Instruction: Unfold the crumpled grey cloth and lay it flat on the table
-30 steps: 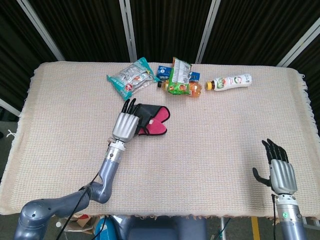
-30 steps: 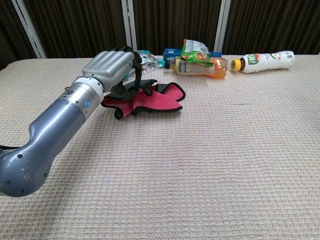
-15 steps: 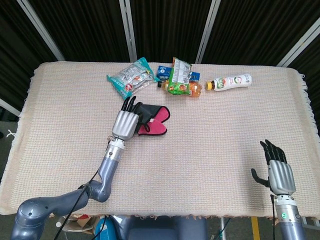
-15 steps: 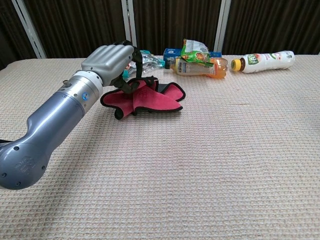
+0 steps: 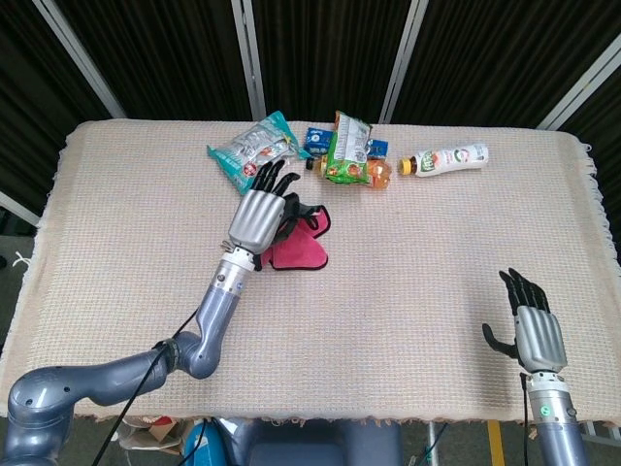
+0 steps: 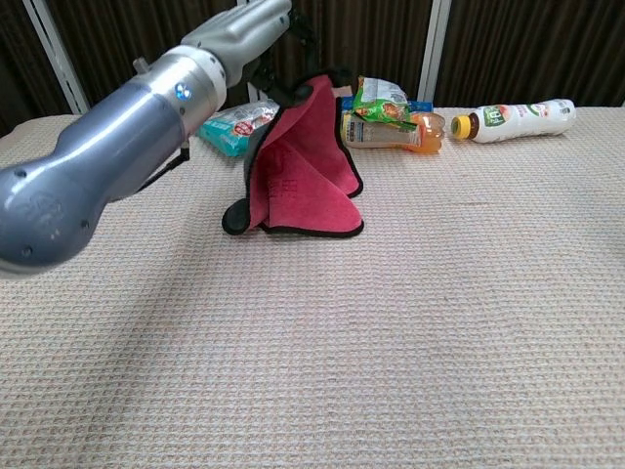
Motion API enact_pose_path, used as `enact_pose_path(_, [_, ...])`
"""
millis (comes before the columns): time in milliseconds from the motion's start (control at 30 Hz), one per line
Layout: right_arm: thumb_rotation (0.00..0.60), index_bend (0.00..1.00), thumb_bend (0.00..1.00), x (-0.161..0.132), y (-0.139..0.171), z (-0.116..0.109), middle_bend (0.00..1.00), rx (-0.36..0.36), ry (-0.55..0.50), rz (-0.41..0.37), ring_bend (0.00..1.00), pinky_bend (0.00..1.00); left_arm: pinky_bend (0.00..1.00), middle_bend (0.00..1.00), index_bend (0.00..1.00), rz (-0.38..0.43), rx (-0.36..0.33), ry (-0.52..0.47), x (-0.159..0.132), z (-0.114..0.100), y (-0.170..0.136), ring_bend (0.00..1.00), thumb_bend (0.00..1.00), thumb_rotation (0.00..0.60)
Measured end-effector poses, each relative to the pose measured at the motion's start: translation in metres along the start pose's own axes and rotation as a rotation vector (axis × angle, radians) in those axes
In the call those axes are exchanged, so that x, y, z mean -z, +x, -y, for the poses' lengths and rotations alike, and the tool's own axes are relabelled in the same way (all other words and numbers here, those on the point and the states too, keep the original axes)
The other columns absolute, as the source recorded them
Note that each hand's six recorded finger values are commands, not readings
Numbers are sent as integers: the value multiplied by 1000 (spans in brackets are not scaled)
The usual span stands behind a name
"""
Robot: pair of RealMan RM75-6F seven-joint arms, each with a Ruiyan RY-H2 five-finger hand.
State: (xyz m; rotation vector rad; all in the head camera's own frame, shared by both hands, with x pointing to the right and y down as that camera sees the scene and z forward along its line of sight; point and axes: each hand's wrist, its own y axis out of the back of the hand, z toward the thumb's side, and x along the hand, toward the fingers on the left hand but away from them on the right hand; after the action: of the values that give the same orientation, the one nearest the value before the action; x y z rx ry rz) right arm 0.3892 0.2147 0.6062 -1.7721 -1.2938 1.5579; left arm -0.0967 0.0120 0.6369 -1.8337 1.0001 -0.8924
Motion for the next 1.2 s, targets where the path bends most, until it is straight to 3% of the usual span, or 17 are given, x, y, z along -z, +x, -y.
enact_pose_path(367, [600,0,353,-7,-31,-8,0,12,-38,21,0,10,9,227,590,193,13,-163,-80,-58,67,2,514,600])
enact_pose_path(667, [600,0,353,-9,-47,-15,0,19,-48,35,0,11,10,240,591,279,-12,-271,-122,-79,95,2,514,600])
enact_pose_path(867, [600,10,352,-11,-50,-13,0,18,-59,35,0,11,21,244,591,308,-25,-306,-129,-84,100,2,514,600])
enact_pose_path(1200, [600,160,353,-32,-54,-5,6,-23,-168,22,0,10,22,265,597,252,11,-210,-113,-63,102,27,523,600])
